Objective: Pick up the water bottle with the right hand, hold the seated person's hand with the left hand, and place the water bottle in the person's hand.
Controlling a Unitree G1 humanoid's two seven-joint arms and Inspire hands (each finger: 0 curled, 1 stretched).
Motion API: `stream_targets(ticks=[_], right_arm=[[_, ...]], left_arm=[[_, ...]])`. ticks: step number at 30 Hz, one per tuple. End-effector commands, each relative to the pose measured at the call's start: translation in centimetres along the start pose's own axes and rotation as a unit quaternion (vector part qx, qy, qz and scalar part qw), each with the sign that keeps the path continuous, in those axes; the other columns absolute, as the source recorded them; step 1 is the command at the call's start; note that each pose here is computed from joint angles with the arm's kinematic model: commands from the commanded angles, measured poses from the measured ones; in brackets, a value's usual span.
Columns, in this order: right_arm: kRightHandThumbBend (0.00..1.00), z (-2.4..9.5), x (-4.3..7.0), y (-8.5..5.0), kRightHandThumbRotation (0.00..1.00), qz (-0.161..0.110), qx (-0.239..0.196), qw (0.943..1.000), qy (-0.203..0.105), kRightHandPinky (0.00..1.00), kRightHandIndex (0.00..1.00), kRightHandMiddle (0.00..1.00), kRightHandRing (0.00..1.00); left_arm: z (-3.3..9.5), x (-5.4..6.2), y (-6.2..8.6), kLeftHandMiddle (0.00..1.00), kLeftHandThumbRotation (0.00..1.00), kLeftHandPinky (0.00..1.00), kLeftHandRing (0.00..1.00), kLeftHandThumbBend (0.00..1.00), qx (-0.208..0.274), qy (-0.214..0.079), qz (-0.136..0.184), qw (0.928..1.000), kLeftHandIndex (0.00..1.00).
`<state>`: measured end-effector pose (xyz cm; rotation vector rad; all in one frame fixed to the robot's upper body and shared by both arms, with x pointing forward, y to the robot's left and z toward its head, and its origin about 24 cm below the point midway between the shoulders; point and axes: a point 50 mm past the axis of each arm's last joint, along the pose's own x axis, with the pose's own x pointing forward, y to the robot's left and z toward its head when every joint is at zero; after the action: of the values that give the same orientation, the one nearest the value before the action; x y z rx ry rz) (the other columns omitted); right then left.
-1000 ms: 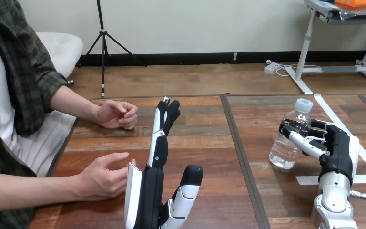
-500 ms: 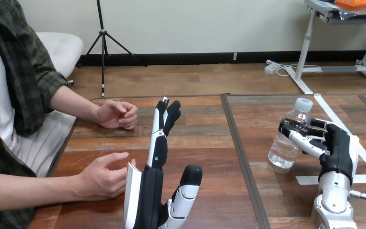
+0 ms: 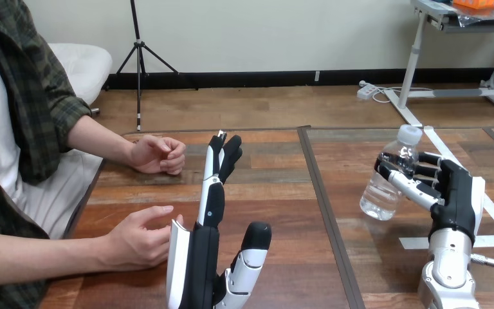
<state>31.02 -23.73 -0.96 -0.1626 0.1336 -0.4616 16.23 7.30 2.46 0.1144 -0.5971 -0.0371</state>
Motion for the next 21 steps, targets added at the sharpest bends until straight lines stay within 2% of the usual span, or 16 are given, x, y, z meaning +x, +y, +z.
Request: stream_targets(ticks=[1, 5, 9, 21], right_arm=[[0.74, 3.6, 1.0, 0.9, 0.00, 0.004, 0.027, 0.9960, -0.085, 0.46, 0.57, 0.55, 0.51], [0.74, 3.8, 1.0, 1.0, 0.00, 0.003, 0.039, 0.9949, -0.093, 0.46, 0.57, 0.54, 0.50], [0.74, 4.2, 1.0, 1.0, 0.00, 0.005, 0.032, 0.9933, -0.111, 0.45, 0.56, 0.53, 0.49], [0.75, 4.9, 0.9, 1.0, 0.00, 0.009, 0.045, 0.9895, -0.137, 0.40, 0.55, 0.52, 0.45]], left_arm=[[0.4, -0.5, -0.1, 0.94, 1.00, 0.92, 0.92, 0.52, -0.002, 0.005, 0.014, 0.9999, 1.00], [0.4, -0.5, -0.1, 0.94, 1.00, 0.91, 0.92, 0.53, -0.004, 0.009, 0.014, 0.9999, 1.00], [0.4, -0.5, -0.2, 0.94, 1.00, 0.91, 0.92, 0.54, -0.008, 0.012, 0.014, 0.9998, 1.00], [0.3, -0.5, -0.2, 0.94, 1.00, 0.93, 0.92, 0.51, -0.009, 0.007, 0.009, 0.9999, 1.00]])
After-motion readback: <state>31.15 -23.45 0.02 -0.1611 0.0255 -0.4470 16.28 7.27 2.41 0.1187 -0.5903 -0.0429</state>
